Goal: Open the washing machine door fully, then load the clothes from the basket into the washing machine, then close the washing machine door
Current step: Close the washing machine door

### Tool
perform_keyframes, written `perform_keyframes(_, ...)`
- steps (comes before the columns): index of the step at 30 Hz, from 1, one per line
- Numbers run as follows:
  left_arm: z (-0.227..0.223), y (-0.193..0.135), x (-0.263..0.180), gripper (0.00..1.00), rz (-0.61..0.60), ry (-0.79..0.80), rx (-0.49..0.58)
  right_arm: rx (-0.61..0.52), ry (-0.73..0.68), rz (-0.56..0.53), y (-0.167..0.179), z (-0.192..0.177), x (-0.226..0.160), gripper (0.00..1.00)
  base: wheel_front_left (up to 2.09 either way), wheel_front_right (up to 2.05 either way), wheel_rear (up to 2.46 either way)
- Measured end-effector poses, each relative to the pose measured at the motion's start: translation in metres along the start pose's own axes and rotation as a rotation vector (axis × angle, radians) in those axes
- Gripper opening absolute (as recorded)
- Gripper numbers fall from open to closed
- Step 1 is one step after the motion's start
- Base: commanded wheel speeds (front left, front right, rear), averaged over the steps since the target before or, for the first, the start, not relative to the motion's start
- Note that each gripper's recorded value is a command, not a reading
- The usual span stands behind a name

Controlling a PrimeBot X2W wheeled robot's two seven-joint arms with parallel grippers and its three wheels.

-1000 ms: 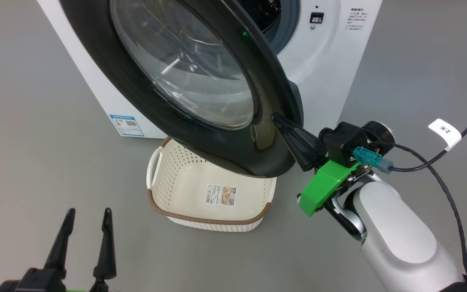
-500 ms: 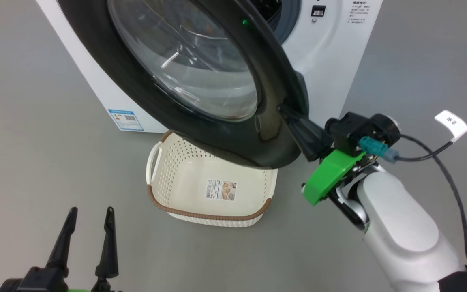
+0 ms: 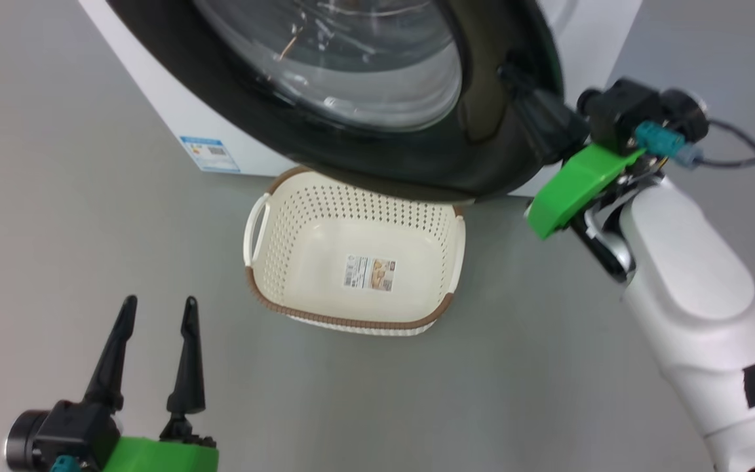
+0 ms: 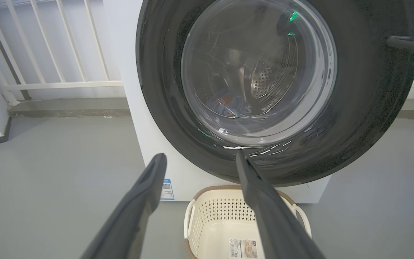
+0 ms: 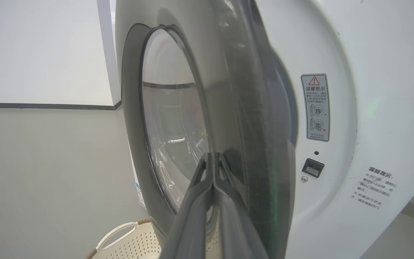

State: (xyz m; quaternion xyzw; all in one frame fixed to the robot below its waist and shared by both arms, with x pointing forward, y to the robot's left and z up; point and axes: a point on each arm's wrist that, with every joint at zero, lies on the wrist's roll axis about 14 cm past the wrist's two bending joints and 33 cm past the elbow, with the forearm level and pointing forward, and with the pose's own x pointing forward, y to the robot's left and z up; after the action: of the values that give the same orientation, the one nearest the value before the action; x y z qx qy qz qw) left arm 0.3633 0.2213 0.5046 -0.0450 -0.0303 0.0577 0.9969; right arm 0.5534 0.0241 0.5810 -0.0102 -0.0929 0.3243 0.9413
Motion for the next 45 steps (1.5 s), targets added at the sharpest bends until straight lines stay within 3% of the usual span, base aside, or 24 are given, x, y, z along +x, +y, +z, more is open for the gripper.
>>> perform_keyframes(21, -0.013, 0.003, 0.029, 1.0, 0.018, 0.018, -0.004, -0.071, 0.026, -0.101, -0.078, -0.02, 0.076, 0.0, 0.0, 0.0, 0.0)
perform_keyframes(37, -0.021, 0.008, 0.029, 1.0, 0.038, 0.043, 0.002, -0.07, 0.039, -0.098, -0.078, -0.033, 0.089, 0.0, 0.0, 0.0, 0.0)
perform_keyframes(45, -0.016, 0.003, 0.031, 1.0, 0.021, 0.025, -0.001, -0.101, -0.003, -0.034, -0.054, -0.017, 0.082, 0.0, 0.0, 0.0, 0.0)
